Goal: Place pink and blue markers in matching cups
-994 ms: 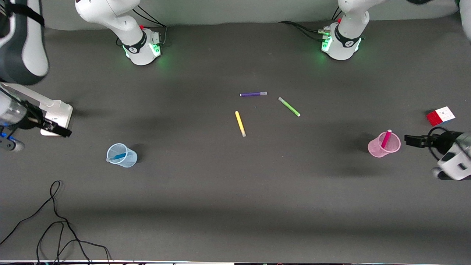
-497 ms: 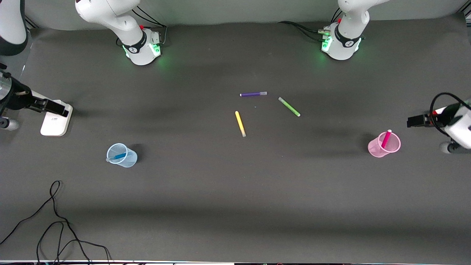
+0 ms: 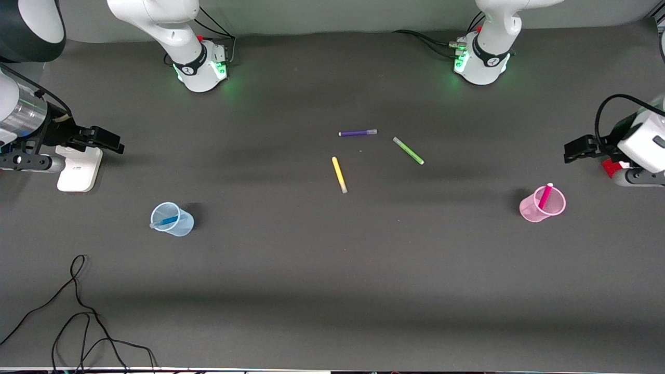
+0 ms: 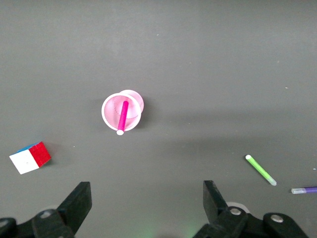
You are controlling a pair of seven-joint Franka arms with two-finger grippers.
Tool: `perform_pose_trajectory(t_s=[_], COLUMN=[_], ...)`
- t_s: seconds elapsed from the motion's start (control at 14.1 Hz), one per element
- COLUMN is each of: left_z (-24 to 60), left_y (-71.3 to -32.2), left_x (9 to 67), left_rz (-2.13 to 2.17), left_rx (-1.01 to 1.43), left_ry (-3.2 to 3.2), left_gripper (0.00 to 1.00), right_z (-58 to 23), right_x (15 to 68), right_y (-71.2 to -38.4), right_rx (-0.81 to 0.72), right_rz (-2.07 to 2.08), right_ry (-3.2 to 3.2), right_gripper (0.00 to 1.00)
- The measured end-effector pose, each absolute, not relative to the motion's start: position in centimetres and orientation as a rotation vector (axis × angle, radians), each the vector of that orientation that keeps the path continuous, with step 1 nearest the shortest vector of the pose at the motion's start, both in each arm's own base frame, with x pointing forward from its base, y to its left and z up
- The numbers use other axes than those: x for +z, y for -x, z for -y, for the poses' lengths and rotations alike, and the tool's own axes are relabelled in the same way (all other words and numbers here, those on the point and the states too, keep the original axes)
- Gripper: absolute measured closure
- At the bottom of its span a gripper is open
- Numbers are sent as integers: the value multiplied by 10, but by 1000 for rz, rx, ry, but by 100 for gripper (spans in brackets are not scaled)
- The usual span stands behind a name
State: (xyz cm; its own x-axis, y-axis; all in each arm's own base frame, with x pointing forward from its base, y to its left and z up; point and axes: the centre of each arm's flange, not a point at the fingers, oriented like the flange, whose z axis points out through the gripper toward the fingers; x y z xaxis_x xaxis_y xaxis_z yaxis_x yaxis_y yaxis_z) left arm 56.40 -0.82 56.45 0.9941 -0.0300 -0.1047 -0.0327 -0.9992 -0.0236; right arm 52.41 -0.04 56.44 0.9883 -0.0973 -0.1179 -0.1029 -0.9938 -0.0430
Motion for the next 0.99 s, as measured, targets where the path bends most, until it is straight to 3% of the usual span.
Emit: perform_pose_trajectory(t_s=[0.99], left_z=[19], left_y=[-563], left_x=[571], left_rz=[-58], left_rx=[149], left_ry=[3150], left_gripper=[0], right_z=[20], right_x=[594], right_y=[-521], right_rx=[168], right_rz=[-150], right_ry=[3058], right_gripper=[0])
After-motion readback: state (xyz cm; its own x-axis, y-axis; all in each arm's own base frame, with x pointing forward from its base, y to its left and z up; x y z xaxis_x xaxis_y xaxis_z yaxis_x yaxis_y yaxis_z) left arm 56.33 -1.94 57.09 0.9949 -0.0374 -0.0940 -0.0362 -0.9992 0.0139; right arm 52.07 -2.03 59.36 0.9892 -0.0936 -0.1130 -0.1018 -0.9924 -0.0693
